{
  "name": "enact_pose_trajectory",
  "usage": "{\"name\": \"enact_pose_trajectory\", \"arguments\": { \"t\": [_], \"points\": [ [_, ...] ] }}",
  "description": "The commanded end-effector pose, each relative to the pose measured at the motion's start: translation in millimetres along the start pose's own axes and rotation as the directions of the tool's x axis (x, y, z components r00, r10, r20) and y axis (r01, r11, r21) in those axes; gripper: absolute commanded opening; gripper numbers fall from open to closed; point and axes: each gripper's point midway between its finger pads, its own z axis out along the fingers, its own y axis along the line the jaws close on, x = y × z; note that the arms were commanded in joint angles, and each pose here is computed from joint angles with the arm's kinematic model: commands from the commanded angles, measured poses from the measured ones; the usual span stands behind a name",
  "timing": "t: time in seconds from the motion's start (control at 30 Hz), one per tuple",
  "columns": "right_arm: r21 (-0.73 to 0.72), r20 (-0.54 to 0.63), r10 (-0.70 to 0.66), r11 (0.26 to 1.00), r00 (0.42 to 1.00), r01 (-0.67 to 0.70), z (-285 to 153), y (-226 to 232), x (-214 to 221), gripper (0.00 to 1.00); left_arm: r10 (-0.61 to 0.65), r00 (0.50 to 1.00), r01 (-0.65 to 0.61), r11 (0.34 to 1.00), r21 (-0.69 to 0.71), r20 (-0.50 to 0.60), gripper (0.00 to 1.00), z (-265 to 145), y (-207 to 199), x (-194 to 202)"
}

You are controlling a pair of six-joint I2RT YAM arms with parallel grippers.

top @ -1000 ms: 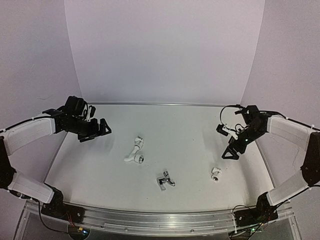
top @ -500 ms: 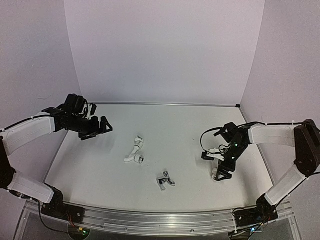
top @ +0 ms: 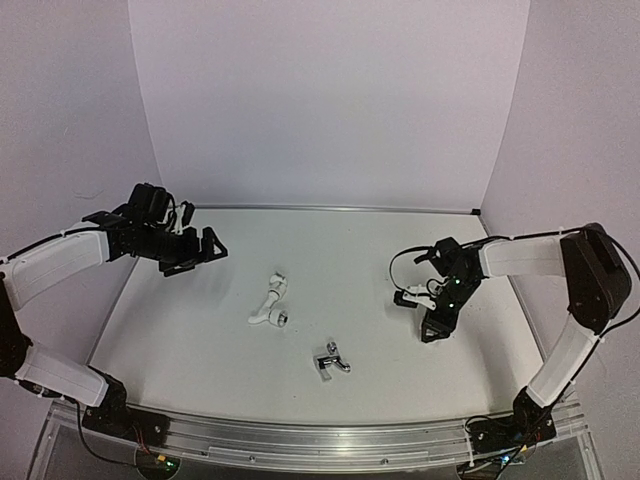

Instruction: Install the water faucets

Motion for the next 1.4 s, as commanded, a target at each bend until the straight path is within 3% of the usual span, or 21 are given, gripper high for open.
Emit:
{"name": "enact_pose_trajectory", "arguments": {
  "t": [0.0, 0.2, 0.33, 0.53, 0.8, 1.37],
  "points": [
    [0.085, 0.127, -0.029, 0.996, 0.992, 0.019, -33.2, -25.2, -44.5, 0.52, 0.012, 0.997, -0.023, 0.987, 0.161, 0.072, 1.00, -14.8, -41.2, -26.9],
    [0.189, 0.351, -0.114, 0.981, 0.929, 0.049, -113.5, -39.3, -120.1, 0.49, -0.021, 0.996, -0.013, 0.922, 0.388, 0.084, 0.99, -27.3, -88.2, -44.2],
    [0.246, 0.477, -0.216, 0.963, 0.852, 0.107, -171.1, -17.8, -172.1, 0.50, -0.032, 0.998, 0.001, 0.837, 0.547, 0.048, 0.94, -26.7, -123.1, -52.7],
    [0.287, 0.595, -0.302, 0.946, 0.745, 0.154, -222.5, 19.6, -227.3, 0.51, 0.009, 0.998, -0.048, 0.750, 0.660, 0.063, 0.92, -21.3, -177.6, -54.2],
    [0.304, 0.627, -0.352, 0.932, 0.695, 0.197, -231.1, 67.5, -266.7, 0.51, 0.109, 0.993, -0.112, 0.678, 0.727, 0.051, 0.82, -6.7, -242.0, -32.9],
    [0.329, 0.653, -0.316, 0.937, 0.689, 0.117, -234.9, 60.0, -284.3, 0.51, 0.272, 0.962, -0.128, 0.546, 0.828, -0.031, 0.60, 7.6, -293.3, 38.6]
  ]
}}
